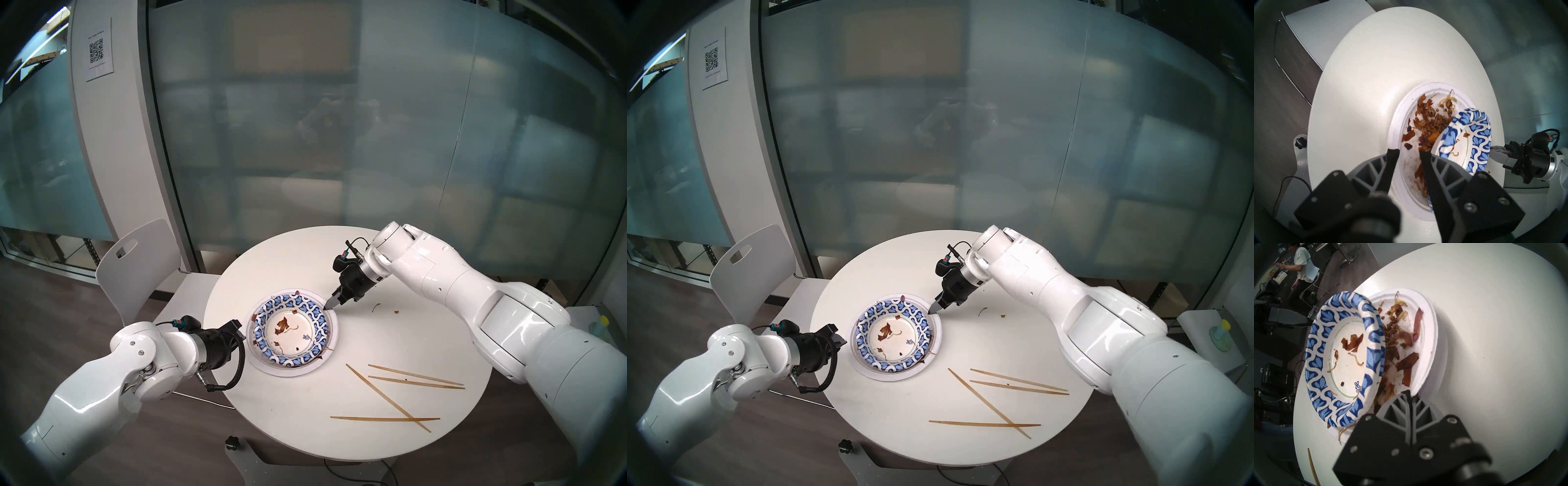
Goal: Stack the plates into one stack
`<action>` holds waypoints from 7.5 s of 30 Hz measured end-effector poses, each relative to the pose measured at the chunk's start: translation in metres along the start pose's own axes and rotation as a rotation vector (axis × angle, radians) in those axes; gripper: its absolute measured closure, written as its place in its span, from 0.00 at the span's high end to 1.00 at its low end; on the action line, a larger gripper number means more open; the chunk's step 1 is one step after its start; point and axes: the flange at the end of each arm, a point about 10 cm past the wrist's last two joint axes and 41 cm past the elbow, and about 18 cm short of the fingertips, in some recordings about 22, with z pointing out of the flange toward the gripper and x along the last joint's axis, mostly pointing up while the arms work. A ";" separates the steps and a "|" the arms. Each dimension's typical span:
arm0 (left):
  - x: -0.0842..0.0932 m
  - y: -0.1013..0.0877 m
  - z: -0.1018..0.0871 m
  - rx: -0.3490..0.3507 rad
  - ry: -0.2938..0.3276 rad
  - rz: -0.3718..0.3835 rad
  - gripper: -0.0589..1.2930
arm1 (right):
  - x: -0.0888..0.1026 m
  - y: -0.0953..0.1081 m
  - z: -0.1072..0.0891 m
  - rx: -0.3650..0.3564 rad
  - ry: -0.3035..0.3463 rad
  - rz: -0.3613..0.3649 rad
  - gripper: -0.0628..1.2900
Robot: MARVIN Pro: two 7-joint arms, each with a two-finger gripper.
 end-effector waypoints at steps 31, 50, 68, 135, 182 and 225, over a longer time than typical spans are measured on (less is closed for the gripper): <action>0.019 0.009 -0.007 -0.036 0.026 -0.028 0.43 | 0.012 0.003 -0.009 -0.093 -0.103 -0.047 0.19; 0.016 0.013 -0.003 -0.046 0.006 -0.003 0.45 | -0.003 0.012 -0.024 -0.174 -0.141 -0.010 0.43; 0.021 0.032 -0.009 -0.094 0.002 0.020 0.55 | -0.011 0.001 -0.058 -0.257 -0.111 0.013 0.52; -0.006 0.020 -0.048 -0.306 0.057 0.456 0.62 | -0.139 -0.145 -0.108 -0.142 -0.107 -0.003 0.61; -0.015 0.025 -0.042 -0.344 0.072 0.462 0.93 | -0.168 -0.202 -0.065 -0.207 -0.135 0.033 0.93; -0.005 0.020 -0.039 -0.328 0.100 0.435 0.93 | -0.198 -0.212 -0.032 -0.320 -0.286 -0.008 0.93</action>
